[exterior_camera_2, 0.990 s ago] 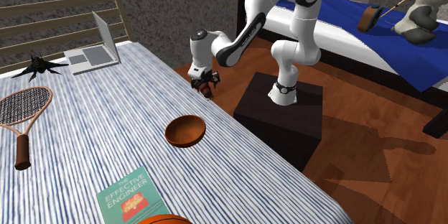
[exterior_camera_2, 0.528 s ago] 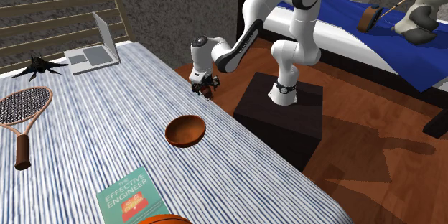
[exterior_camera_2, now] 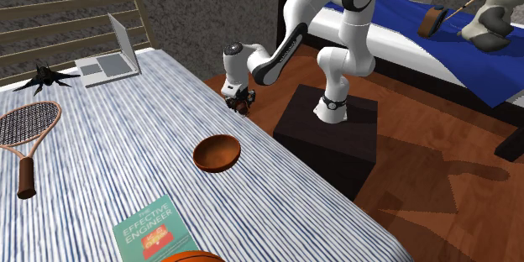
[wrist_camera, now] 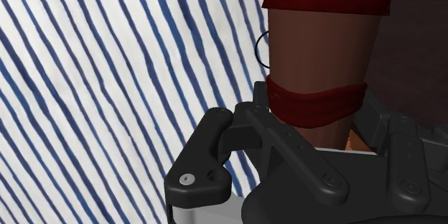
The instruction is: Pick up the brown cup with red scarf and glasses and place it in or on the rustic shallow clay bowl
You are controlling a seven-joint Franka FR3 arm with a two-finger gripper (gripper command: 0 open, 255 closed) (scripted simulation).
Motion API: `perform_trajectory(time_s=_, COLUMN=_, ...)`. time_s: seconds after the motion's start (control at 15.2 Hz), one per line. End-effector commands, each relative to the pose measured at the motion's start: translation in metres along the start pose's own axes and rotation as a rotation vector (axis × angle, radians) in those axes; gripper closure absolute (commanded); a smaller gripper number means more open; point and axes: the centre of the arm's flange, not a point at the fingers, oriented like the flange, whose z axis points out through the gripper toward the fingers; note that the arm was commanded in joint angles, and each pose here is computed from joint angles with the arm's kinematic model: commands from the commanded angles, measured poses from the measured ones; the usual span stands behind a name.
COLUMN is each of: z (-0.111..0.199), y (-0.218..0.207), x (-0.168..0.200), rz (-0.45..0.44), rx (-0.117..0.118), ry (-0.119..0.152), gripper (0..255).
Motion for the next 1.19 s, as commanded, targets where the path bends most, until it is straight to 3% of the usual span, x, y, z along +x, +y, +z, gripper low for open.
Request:
perform_trajectory(time_s=0.0, z=0.000, y=0.000, x=0.000, rz=0.000, rx=0.000, ry=0.000, gripper=255)
perform_trajectory(time_s=0.4, z=0.000, y=0.000, x=0.000, rz=0.000, rx=0.000, ry=0.000, gripper=255)
perform_trajectory(time_s=1.12, z=-0.057, y=-0.005, x=-0.012, rz=0.000, rx=0.000, ry=0.000, gripper=255)
